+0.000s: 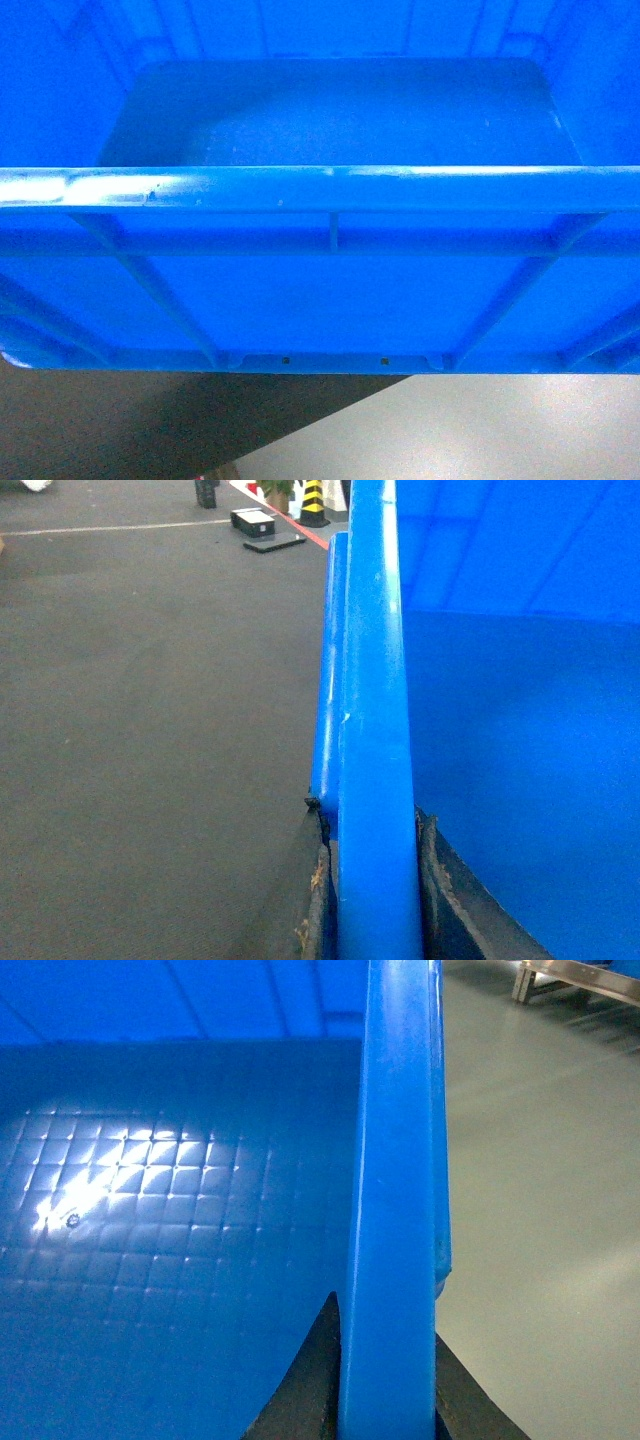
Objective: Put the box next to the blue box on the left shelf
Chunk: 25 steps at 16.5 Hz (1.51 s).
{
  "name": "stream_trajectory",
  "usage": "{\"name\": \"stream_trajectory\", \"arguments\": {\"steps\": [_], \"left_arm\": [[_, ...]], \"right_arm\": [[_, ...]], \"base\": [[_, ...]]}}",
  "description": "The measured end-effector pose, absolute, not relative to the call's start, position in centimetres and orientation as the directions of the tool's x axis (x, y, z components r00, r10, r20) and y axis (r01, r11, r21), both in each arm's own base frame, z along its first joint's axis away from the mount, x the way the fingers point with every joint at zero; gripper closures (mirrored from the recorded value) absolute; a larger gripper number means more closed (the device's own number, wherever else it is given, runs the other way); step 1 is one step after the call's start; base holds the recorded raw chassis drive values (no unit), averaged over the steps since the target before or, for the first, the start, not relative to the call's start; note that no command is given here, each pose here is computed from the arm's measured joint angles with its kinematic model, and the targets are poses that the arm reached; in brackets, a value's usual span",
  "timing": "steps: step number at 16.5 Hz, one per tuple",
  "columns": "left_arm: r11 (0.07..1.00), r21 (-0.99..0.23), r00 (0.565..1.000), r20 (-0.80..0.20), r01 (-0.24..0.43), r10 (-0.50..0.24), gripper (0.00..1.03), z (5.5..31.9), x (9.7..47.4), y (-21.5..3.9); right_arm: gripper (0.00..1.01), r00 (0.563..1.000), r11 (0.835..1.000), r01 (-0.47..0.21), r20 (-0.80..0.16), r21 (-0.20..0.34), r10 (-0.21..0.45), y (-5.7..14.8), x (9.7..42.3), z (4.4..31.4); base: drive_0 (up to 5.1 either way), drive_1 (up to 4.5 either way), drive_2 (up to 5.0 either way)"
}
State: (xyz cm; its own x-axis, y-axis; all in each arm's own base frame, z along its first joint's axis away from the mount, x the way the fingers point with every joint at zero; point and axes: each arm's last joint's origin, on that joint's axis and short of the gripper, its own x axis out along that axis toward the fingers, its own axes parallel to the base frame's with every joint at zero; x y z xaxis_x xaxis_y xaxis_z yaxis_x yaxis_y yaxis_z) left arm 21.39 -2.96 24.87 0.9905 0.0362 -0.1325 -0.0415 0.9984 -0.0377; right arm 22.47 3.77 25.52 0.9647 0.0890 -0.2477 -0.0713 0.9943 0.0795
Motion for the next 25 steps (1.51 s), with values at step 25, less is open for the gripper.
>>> {"name": "stream_trajectory", "arguments": {"steps": [25], "left_arm": [[0.998, -0.043, 0.990, -0.133, -0.042, 0.036, 0.90, 24.86, 21.39, -2.96]], "right_arm": [[0.93, 0.965, 0.994, -0.071, -0.248, 0.079, 0.089, 3.77, 22.47, 25.52]], "base": [[-1.4, -1.37, -1.4]]}}
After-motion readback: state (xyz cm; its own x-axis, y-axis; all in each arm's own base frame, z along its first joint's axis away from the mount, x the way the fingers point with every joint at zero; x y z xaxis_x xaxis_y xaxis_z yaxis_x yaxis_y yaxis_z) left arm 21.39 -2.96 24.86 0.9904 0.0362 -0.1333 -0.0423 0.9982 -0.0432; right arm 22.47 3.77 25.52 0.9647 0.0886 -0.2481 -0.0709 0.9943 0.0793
